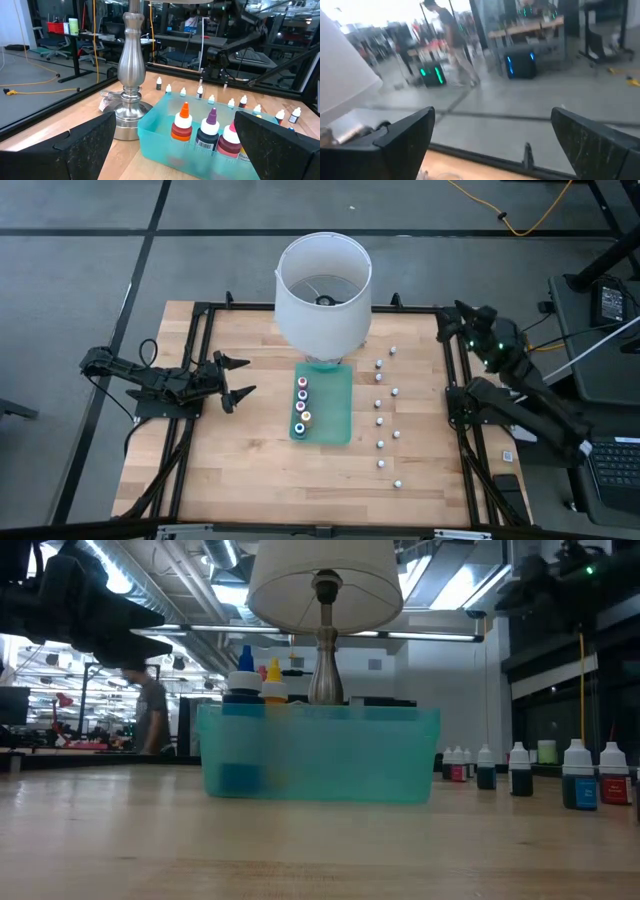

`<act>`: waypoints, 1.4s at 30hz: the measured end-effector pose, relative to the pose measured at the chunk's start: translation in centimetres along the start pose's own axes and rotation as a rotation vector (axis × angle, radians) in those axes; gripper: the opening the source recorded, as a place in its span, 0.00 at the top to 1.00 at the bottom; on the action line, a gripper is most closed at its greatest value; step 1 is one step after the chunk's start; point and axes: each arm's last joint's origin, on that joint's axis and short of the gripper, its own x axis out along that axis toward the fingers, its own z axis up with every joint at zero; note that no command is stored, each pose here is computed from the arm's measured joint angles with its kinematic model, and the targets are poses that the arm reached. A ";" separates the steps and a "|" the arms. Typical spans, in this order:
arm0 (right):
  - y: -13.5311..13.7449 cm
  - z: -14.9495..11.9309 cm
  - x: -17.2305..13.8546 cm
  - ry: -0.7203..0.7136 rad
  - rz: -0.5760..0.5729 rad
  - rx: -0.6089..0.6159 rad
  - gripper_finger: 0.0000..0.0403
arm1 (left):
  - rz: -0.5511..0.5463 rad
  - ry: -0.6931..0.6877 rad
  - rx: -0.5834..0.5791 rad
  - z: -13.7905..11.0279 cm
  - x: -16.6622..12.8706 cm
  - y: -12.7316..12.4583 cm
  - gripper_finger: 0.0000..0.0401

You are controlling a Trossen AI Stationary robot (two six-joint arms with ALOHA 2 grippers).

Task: Pick & Place food coloring
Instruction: Put the small green food coloring bottle into the green bin

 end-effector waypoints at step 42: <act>6.0 -0.3 17.4 1.072 -0.327 -0.060 0.01 | 0.000 -0.001 0.000 0.0 0.0 0.0 0.00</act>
